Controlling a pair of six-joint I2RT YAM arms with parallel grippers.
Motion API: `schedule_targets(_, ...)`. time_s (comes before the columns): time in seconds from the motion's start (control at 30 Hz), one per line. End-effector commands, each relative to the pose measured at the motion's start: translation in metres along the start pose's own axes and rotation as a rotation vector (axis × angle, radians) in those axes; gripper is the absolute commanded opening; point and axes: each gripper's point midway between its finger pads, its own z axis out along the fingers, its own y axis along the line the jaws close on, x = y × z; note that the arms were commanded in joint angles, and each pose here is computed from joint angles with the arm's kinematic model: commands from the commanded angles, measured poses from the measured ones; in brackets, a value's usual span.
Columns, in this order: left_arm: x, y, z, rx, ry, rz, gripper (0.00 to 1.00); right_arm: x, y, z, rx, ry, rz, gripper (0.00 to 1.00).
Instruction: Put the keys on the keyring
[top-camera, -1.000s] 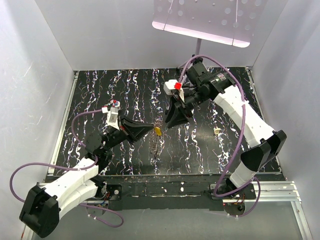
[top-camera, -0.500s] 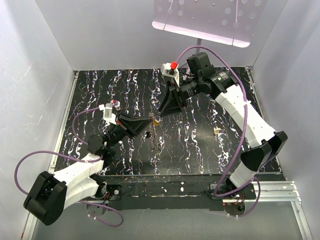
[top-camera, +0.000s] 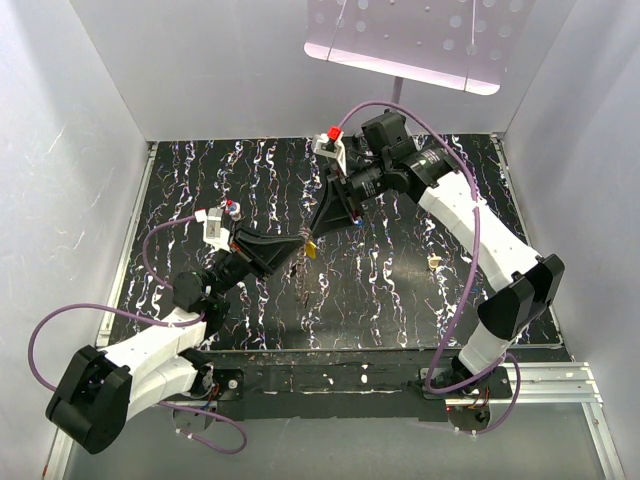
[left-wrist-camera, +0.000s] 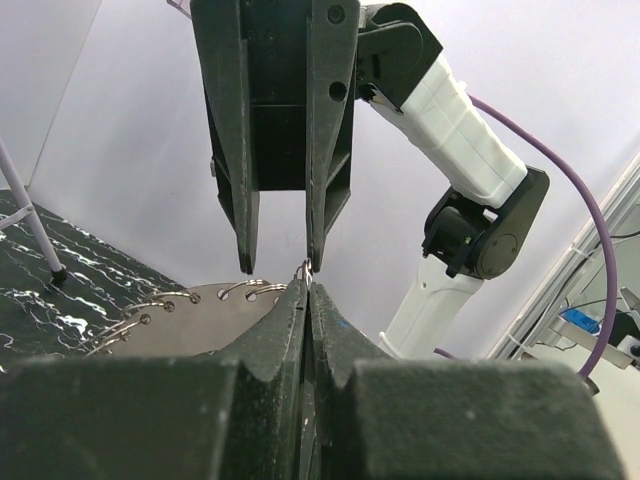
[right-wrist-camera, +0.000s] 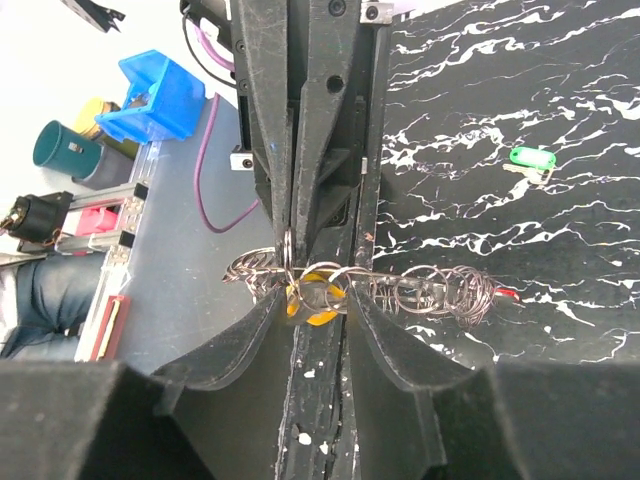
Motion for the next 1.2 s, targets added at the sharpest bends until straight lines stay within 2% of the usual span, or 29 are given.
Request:
schedule_targets(0.0,-0.023,-0.023,0.004,0.080,-0.074,0.057,0.00,-0.002,0.014,0.007,-0.054,-0.005,-0.020,0.37)
schedule_targets(0.27,-0.021,-0.020,0.002,0.067,-0.072,0.054,0.00,0.000,0.016,0.007,-0.066,-0.004,-0.015,0.23)
schedule_targets(0.5,-0.021,-0.018,0.001,0.046,-0.074,0.059,0.00,0.000,0.020,0.007,-0.080,-0.006,-0.018,0.01)
schedule_targets(0.83,-0.031,-0.018,-0.003,0.021,-0.123,0.091,0.00,0.008,0.018,0.009,-0.082,0.001,0.019,0.01)
schedule_targets(1.17,-0.029,-0.021,0.000,0.043,-0.111,0.075,0.00,0.008,0.022,0.018,-0.102,0.005,0.046,0.01)
